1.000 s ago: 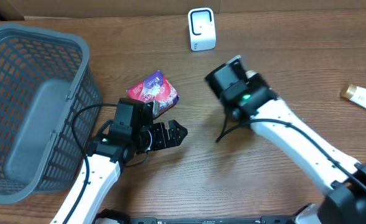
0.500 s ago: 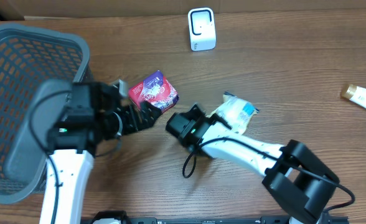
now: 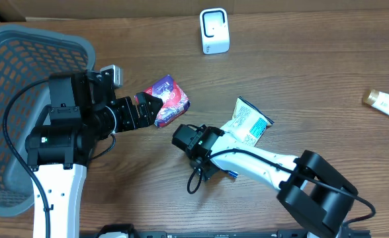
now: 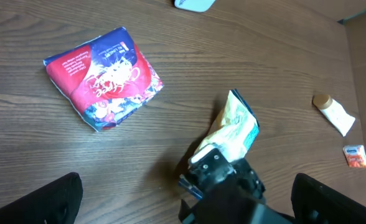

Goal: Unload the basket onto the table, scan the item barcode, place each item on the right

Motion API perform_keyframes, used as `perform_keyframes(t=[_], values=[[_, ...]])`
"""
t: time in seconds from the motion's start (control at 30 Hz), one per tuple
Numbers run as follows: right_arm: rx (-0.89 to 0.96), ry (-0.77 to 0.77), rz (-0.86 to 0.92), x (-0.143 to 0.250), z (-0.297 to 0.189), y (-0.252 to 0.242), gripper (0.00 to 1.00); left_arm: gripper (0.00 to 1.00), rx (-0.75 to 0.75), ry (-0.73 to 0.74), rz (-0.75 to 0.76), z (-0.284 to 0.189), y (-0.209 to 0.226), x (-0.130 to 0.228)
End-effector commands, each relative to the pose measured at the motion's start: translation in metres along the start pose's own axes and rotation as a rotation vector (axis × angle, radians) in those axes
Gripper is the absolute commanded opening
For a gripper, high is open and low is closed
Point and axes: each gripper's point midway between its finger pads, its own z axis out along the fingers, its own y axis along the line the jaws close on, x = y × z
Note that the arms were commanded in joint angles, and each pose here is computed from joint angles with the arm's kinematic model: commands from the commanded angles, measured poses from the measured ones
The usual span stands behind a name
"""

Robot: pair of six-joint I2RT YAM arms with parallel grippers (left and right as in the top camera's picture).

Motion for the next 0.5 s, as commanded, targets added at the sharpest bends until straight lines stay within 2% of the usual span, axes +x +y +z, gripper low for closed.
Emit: perform_keyframes(t=[0.0, 0.03, 0.07, 0.13, 0.23, 0.47], values=[[-0.143, -0.193, 0.129, -0.04, -0.071, 0.004, 0.47, 1.0, -0.029, -0.031, 0.035, -0.004, 0.003, -0.009], [-0.171, -0.231, 0.152, -0.046, -0.086, 0.002, 0.17, 1.0, -0.034, -0.037, 0.037, -0.004, 0.003, -0.01], [-0.205, -0.268, 0.172, -0.052, -0.101, -0.002, 0.04, 1.0, -0.034, -0.04, 0.039, -0.004, 0.003, -0.011], [-0.291, -0.333, 0.216, -0.062, -0.13, -0.011, 0.04, 1.0, -0.034, -0.042, 0.04, -0.004, 0.003, -0.012], [-0.437, -0.347, 0.283, -0.068, -0.146, -0.027, 0.04, 1.0, -0.052, -0.041, 0.037, -0.004, 0.006, -0.011], [-0.923, -0.28, 0.343, -0.074, -0.134, -0.069, 0.04, 1.0, -0.059, -0.025, 0.029, -0.004, 0.008, -0.007]])
